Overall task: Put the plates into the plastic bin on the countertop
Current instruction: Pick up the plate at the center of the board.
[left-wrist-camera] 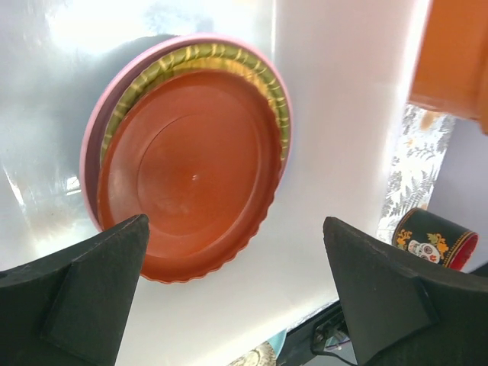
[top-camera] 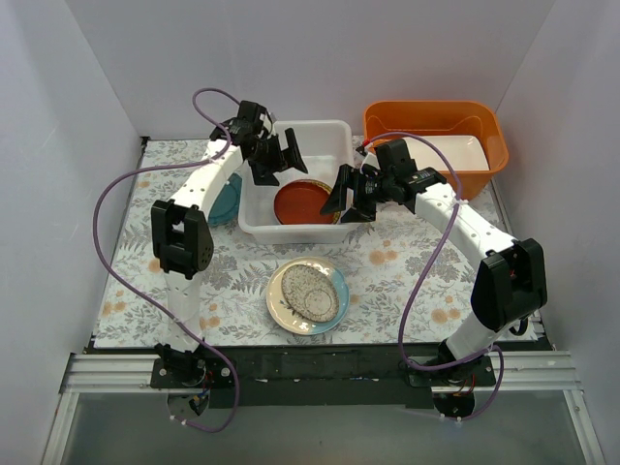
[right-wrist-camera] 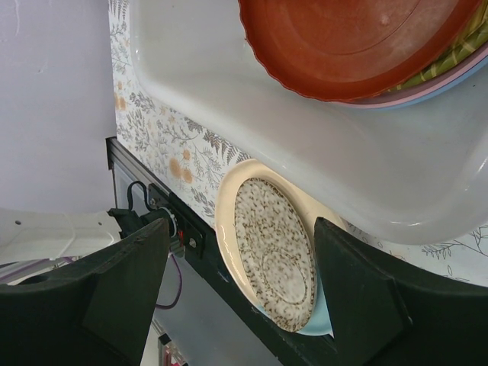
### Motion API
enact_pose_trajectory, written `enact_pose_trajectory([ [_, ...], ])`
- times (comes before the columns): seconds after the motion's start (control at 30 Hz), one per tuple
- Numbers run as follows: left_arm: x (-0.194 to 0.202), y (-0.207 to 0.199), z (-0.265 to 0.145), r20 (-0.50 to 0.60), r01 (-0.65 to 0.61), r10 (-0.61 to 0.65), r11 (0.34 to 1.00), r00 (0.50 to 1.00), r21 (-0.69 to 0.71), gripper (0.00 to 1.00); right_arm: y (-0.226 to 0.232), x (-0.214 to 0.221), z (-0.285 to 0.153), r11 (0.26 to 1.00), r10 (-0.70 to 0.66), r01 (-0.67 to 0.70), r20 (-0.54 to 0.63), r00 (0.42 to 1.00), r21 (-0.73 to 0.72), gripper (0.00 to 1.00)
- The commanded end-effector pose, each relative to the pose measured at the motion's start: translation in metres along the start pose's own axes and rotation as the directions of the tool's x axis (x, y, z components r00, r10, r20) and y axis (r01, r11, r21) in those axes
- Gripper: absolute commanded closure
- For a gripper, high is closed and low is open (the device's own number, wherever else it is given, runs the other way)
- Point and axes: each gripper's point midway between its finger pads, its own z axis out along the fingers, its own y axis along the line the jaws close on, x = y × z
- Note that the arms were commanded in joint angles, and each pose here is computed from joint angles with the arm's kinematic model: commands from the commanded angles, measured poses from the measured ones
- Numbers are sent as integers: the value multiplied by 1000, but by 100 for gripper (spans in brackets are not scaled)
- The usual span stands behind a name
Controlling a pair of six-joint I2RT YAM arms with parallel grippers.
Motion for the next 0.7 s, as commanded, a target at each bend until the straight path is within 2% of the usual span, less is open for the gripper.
enact_pose_trajectory([
  [0.0, -20, -36, -48, 105, -47, 38, 996, 994, 82, 2, 13, -4, -10, 998, -44, 45, 37, 998, -31, 16],
  [0.37, -35, -25, -69, 152, -30, 19, 997, 988, 72, 2, 13, -3, -11, 998, -45, 46, 40, 998, -31, 16],
  [0.67, -48, 13, -89, 187, 38, -47, 998, 981, 48, 2, 12, -4, -10, 999, -39, 41, 40, 998, -31, 17],
])
